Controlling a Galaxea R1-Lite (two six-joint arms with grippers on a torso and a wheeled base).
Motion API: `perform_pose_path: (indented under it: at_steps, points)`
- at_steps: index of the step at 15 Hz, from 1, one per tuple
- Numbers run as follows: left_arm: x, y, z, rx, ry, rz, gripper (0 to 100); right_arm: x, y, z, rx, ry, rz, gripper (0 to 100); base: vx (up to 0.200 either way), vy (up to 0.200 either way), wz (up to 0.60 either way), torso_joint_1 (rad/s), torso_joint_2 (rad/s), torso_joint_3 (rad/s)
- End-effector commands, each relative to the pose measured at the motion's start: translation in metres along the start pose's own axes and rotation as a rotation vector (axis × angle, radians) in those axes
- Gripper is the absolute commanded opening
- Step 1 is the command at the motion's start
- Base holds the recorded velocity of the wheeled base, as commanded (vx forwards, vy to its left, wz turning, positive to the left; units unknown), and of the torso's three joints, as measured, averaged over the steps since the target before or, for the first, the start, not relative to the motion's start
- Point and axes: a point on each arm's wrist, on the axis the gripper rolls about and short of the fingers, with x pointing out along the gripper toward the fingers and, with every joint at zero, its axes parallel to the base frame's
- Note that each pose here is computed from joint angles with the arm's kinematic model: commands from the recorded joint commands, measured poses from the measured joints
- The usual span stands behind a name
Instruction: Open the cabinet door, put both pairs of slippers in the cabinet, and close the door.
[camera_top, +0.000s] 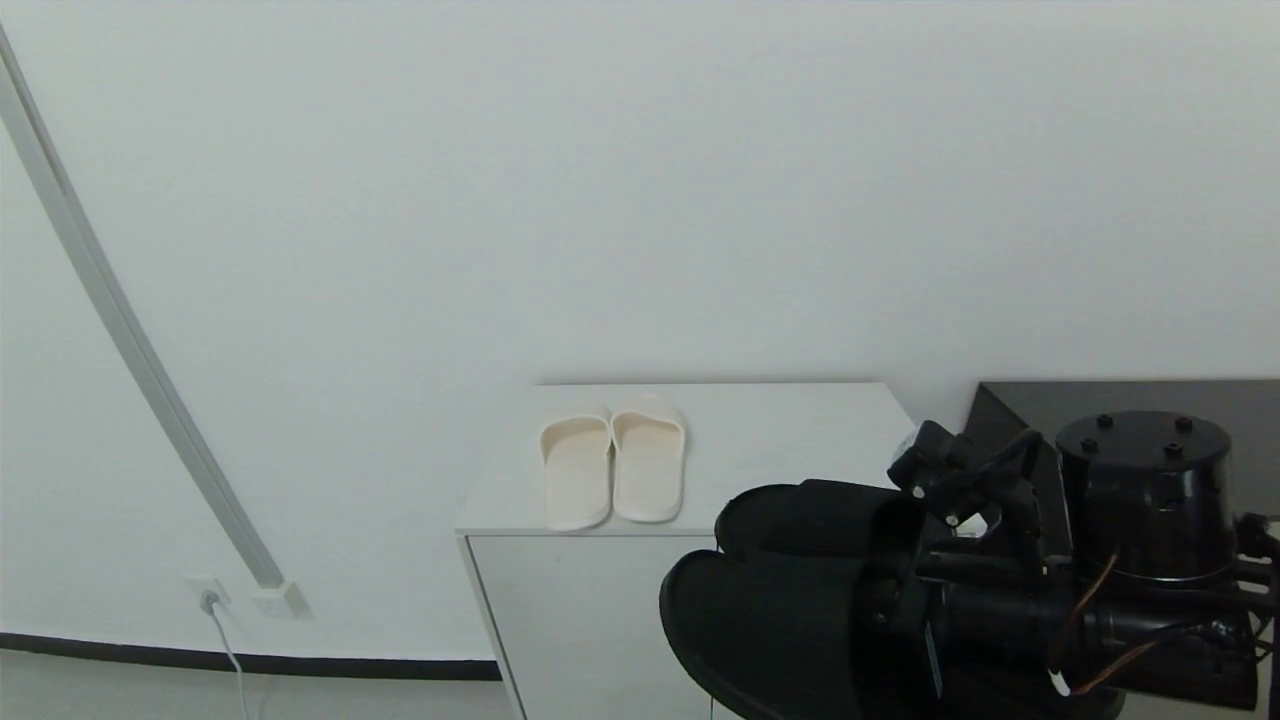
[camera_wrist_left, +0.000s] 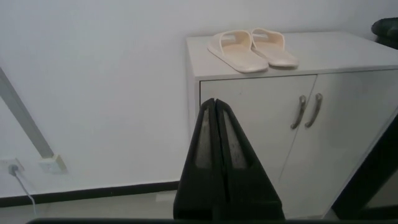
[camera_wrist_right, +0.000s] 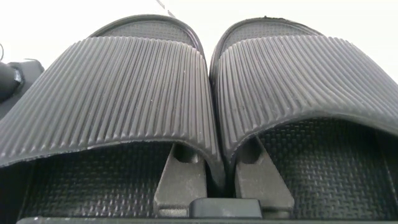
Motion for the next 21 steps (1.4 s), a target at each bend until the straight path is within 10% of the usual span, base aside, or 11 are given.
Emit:
perform_pose_path:
  at_steps: [1,18,19,21]
  points:
    - [0.0,0.0,0.0,0.0,0.0,0.0,0,0.001,-0.001,-0.001,0.002,0.007,-0.001,0,0.0,0.0,0.0,0.0,0.0,0.0]
    - [0.0,0.0,0.0,0.002,-0.001,0.0,0,0.009,-0.003,-0.011,0.016,0.053,0.001,0,0.0,0.0,0.0,-0.035,0.08,0.043]
    - [0.0,0.0,0.0,0.002,0.0,0.0,100,0.008,-0.003,-0.012,0.017,0.054,0.001,0,0.0,0.0,0.0,-0.173,0.38,0.203]
    - [0.0,0.0,0.0,0.002,0.0,-0.001,100,0.009,-0.003,-0.012,0.017,0.052,-0.001,0,0.0,0.0,0.0,-0.166,0.39,0.217]
